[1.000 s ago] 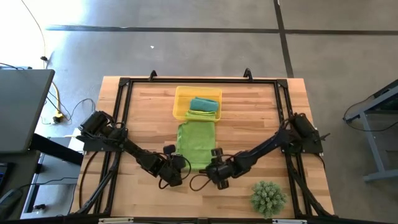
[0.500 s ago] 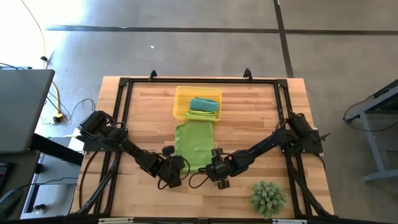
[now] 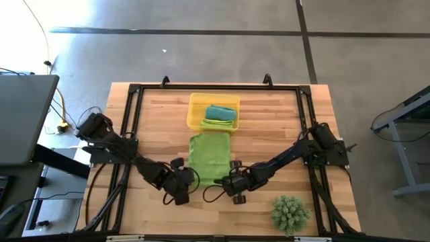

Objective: Roll microfiber towels into tight, uniform cylinder then place into a basket
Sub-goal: Roll the green microfiber towel

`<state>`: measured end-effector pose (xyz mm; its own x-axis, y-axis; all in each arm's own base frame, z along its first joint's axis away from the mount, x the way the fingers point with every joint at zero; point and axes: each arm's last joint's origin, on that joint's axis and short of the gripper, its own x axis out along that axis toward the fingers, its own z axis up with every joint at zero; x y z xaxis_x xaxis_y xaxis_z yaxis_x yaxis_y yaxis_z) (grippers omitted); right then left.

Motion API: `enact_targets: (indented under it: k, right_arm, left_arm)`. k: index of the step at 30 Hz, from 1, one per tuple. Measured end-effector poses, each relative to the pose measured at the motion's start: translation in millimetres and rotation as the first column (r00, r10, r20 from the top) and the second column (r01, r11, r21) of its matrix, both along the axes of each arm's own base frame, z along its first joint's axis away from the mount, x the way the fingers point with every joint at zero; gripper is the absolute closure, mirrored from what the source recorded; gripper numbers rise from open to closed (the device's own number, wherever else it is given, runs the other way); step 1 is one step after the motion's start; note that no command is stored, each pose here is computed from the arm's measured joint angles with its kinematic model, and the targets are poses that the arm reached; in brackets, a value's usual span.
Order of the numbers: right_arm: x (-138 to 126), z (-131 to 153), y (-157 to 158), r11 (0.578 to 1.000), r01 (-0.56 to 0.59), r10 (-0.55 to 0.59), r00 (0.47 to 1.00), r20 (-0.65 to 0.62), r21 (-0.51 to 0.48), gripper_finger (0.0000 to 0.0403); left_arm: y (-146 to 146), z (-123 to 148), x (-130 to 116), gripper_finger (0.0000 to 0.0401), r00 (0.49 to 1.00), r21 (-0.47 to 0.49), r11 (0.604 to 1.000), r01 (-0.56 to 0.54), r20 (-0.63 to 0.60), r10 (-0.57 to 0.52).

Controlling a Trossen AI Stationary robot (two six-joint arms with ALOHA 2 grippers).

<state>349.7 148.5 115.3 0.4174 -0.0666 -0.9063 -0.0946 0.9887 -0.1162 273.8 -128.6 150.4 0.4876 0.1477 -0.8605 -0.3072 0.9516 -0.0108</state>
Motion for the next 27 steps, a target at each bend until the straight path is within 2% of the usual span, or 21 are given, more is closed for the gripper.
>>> enact_targets:
  k: [5,8,11,14,20,27]
  right_arm:
    - [0.3,-0.3,-0.7,1.000,0.010,-0.010,1.000,0.001,0.006,0.0394]
    - [1.0,-0.2,-1.9,0.999,0.012,-0.012,1.000,-0.011,0.044,0.0396]
    - [2.5,3.1,-5.8,0.991,0.038,-0.034,0.999,-0.031,0.130,0.0398]
    - [5.1,12.4,-11.5,0.970,0.057,-0.050,0.998,-0.036,0.235,0.0400]
    - [9.8,21.7,-31.1,0.883,0.156,-0.113,0.986,-0.123,0.443,0.0402]
    - [13.1,22.8,-42.6,0.870,0.191,-0.147,0.980,-0.131,0.455,0.0402]
  left_arm:
    - [-10.9,16.0,-7.5,0.0316,0.997,-0.050,0.997,0.056,0.048,-0.054]
    - [-18.9,23.6,-11.4,0.0316,0.990,-0.047,0.992,0.113,0.087,-0.109]
    - [-25.6,25.8,-12.7,0.0316,0.983,-0.038,0.988,0.149,0.117,-0.144]
    - [-30.0,24.5,-14.0,0.0316,0.978,-0.011,0.985,0.171,0.123,-0.168]
    - [-36.9,6.1,-9.3,0.0310,0.951,0.099,0.950,0.295,0.068,-0.302]
    - [-34.8,-12.8,-0.6,0.0274,0.953,0.187,0.939,0.289,0.039,-0.301]
